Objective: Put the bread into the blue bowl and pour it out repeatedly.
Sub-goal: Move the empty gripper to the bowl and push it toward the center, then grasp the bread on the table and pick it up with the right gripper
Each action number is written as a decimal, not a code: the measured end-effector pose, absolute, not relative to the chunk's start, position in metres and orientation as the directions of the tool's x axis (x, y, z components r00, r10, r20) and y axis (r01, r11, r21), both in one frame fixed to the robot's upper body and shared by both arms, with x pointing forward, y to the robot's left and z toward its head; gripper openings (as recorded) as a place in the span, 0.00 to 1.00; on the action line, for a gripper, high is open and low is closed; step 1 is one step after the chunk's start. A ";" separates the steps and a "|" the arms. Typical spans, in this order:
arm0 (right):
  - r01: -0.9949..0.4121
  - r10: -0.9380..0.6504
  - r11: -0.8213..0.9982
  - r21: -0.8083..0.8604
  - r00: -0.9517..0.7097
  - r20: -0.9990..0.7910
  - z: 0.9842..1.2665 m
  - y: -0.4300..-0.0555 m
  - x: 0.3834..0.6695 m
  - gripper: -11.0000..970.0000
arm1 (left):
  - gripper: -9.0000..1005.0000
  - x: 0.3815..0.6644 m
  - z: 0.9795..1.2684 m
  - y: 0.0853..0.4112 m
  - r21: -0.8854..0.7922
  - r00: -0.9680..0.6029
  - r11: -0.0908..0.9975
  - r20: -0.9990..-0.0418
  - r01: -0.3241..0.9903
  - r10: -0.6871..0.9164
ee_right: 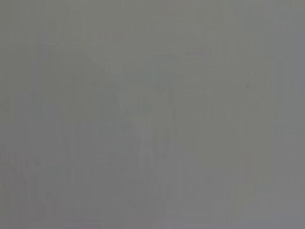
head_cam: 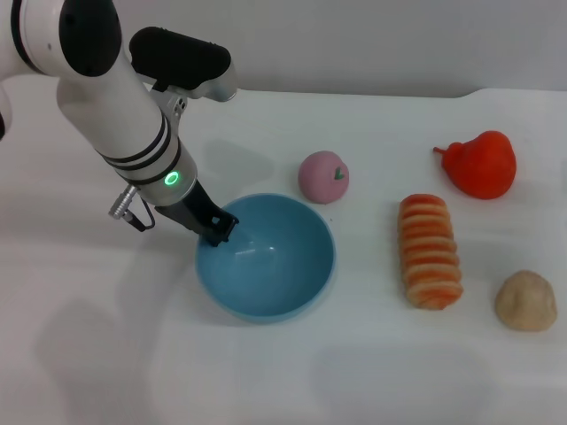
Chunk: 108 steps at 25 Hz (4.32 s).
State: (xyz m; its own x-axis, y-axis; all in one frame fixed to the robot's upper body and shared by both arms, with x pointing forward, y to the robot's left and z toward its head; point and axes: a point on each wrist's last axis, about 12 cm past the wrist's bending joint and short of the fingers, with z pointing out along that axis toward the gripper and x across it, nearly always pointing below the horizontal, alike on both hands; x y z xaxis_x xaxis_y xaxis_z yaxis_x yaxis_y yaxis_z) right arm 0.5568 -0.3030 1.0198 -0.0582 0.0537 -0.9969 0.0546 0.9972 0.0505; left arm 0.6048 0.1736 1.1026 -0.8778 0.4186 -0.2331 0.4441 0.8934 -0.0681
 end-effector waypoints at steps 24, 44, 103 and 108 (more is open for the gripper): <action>-0.351 0.331 0.834 0.426 -0.300 -0.895 1.055 -0.288 0.597 0.51 | 0.01 0.625 1.128 0.189 -0.219 -0.920 0.937 -0.346 0.271 0.185; -0.401 -0.085 0.792 0.461 -0.820 -0.566 1.144 -0.318 0.639 0.51 | 0.01 0.627 1.125 0.191 -0.249 -0.920 0.938 -0.365 0.243 0.142; -0.254 -0.120 0.878 0.405 -0.937 -0.327 1.056 -0.220 0.618 0.51 | 0.01 0.622 1.122 0.188 -0.144 -0.846 0.920 -0.464 0.364 0.262; -0.270 -0.145 0.887 0.374 -0.933 -0.331 1.052 -0.219 0.617 0.51 | 0.01 0.621 1.121 0.187 -0.151 -0.848 0.919 -0.462 0.365 0.261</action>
